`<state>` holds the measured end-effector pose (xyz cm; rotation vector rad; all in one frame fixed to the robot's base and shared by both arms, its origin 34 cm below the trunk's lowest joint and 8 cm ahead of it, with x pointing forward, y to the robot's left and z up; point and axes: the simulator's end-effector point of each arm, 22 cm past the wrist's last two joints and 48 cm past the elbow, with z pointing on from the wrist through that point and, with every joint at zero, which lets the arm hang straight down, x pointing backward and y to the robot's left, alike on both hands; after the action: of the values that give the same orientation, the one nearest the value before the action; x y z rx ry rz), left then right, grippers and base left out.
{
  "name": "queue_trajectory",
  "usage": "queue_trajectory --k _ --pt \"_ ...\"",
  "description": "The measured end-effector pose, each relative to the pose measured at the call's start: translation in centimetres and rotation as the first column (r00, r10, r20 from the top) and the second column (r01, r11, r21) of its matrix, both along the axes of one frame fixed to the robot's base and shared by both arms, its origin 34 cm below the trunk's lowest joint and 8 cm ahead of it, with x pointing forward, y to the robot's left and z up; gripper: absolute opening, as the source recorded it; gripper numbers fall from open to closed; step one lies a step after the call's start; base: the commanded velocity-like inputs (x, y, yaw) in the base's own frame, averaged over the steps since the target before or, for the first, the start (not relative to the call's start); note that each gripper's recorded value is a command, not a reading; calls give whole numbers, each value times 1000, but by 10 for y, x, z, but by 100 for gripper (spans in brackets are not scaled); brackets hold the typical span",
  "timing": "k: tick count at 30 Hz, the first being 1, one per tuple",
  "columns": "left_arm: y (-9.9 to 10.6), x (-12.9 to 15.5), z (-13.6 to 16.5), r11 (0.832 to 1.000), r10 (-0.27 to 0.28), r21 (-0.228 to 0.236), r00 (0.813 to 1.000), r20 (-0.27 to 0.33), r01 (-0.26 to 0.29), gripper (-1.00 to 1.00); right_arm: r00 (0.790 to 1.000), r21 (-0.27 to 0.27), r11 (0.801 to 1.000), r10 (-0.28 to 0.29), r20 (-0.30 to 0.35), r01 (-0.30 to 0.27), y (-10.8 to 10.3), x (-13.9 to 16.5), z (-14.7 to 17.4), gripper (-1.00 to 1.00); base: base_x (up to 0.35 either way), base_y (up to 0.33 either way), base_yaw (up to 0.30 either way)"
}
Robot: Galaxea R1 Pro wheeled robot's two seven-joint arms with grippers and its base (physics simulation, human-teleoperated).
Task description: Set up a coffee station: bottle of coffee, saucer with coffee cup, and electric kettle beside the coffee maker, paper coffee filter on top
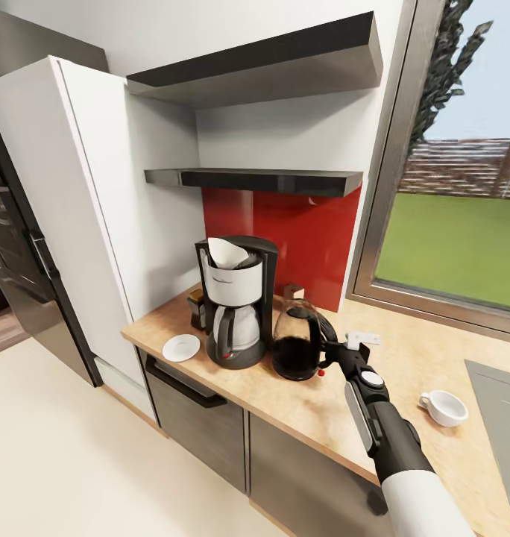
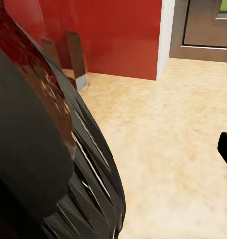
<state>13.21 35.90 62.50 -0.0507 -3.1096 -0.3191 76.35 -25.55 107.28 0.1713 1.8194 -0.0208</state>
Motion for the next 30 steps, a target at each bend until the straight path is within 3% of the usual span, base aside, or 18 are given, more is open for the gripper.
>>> queue_trajectory --k 7,17,30 --pt "0 0 0 1000 0 0 1000 0 0 100 1000 0 1000 0 -2 0 0 0 -1 100 -9 0 0" --pt "0 0 0 1000 0 0 1000 0 0 100 1000 0 1000 1 -4 -1 0 0 -2 100 -248 0 0" --pt "1 4 0 1000 1 2 1000 4 -1 100 1000 0 1000 1 -6 -1 0 0 -3 100 -67 5 0"
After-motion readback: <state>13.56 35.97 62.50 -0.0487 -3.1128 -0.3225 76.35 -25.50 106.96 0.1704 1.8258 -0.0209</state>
